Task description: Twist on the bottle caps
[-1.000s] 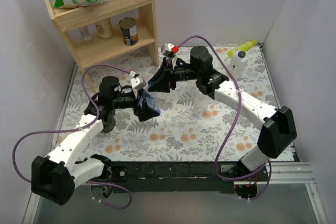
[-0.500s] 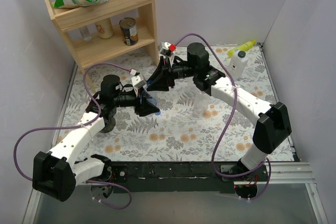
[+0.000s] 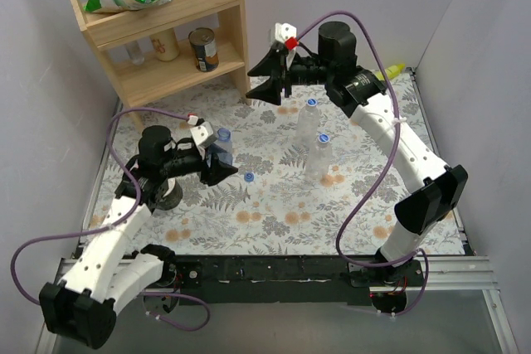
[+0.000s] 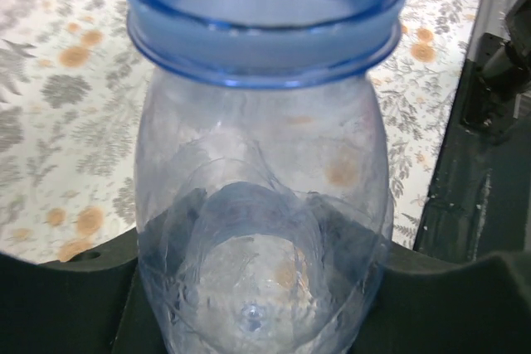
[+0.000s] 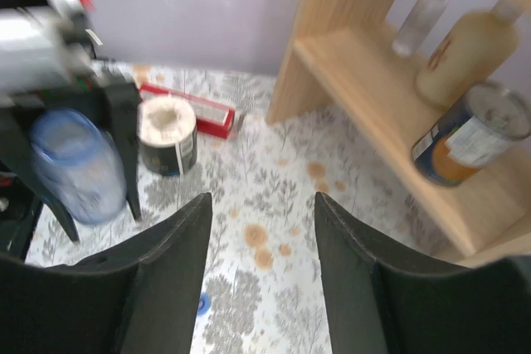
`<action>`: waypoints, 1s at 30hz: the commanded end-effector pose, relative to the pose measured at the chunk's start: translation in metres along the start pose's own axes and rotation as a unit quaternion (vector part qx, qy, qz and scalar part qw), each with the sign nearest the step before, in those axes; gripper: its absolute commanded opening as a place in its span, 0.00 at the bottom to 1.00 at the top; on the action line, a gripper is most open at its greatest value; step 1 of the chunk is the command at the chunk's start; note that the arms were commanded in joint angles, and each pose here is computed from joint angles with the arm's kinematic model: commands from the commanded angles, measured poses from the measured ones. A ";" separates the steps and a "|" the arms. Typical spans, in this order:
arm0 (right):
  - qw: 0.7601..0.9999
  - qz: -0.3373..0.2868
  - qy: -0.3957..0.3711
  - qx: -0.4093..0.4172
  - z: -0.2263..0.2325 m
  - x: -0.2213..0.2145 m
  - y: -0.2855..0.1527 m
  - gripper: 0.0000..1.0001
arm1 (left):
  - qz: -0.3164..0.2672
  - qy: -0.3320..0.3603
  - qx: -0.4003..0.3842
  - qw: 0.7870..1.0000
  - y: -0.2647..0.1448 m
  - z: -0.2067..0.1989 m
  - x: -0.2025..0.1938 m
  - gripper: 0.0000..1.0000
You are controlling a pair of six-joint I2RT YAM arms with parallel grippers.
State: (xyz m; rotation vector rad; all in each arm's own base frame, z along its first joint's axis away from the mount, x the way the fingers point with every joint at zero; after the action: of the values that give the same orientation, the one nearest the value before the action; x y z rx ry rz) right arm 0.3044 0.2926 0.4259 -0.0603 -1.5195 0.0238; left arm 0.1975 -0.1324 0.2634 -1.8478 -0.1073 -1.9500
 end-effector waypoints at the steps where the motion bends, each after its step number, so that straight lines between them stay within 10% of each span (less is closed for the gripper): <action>1: 0.985 0.165 -0.045 -0.037 -0.014 -0.082 0.020 0.57 | 0.010 0.021 0.110 0.994 -0.028 -0.002 0.004 0.00; 11: 0.938 0.340 -0.063 0.043 0.021 -0.198 0.084 0.58 | -0.040 -0.043 0.359 0.932 -0.100 0.029 0.044 0.00; 30: 0.873 0.481 -0.044 0.063 0.009 -0.301 0.079 0.59 | -0.085 -0.070 0.343 0.933 -0.107 0.018 0.044 0.00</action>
State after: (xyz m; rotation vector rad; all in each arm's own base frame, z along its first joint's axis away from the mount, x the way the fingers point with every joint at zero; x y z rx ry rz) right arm 0.2787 0.3578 0.1194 -0.6994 -1.3980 0.9272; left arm 0.1740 -0.0396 0.3350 -1.4928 -0.8977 -1.5638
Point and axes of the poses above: each gripper's point midway between its finger pads, its own y axis out along the fingers, its own z axis along the line the jaws close on, x = y × z, the point moved 8 cm from there along -y, back along the fingers, and after that the axes turned 12 degrees about y, right-handed, at the moved point
